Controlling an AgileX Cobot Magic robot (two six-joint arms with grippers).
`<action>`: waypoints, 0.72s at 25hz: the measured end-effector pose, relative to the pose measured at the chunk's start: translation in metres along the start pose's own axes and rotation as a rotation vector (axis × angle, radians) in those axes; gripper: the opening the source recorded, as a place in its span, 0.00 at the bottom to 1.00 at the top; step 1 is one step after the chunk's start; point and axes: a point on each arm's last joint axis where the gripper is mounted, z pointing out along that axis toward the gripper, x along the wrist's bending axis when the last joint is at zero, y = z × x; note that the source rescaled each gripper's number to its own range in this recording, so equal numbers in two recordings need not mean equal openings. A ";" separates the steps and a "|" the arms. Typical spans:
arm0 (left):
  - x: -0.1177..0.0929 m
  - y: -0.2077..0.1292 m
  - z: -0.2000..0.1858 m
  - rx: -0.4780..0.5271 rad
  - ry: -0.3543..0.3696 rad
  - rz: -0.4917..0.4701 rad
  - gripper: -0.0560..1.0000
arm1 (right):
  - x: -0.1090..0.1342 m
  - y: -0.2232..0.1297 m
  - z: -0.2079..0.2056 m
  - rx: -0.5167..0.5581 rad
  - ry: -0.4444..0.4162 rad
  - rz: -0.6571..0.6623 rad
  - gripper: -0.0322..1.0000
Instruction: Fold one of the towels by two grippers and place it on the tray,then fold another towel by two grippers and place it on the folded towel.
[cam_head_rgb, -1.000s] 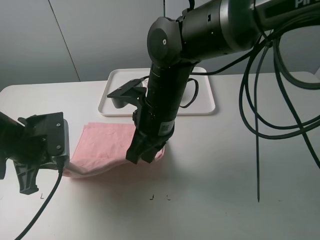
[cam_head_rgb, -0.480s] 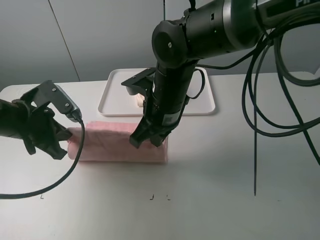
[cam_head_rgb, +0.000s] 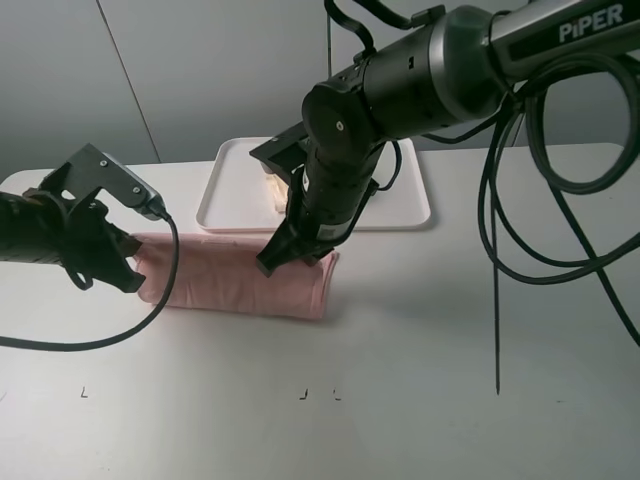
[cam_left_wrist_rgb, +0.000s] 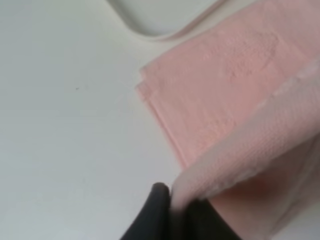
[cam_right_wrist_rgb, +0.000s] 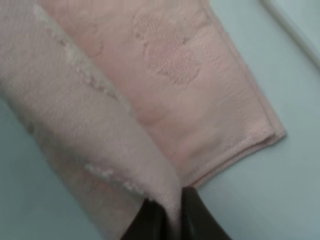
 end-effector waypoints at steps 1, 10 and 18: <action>0.000 -0.001 0.002 0.001 0.010 -0.006 0.16 | -0.001 0.001 0.000 -0.008 -0.012 -0.010 0.04; 0.013 0.005 0.004 -0.081 0.145 -0.163 0.99 | -0.002 0.010 0.001 -0.126 -0.011 0.102 0.96; 0.027 0.007 0.018 0.052 -0.019 -0.442 0.98 | -0.025 0.000 0.002 -0.015 0.060 0.302 1.00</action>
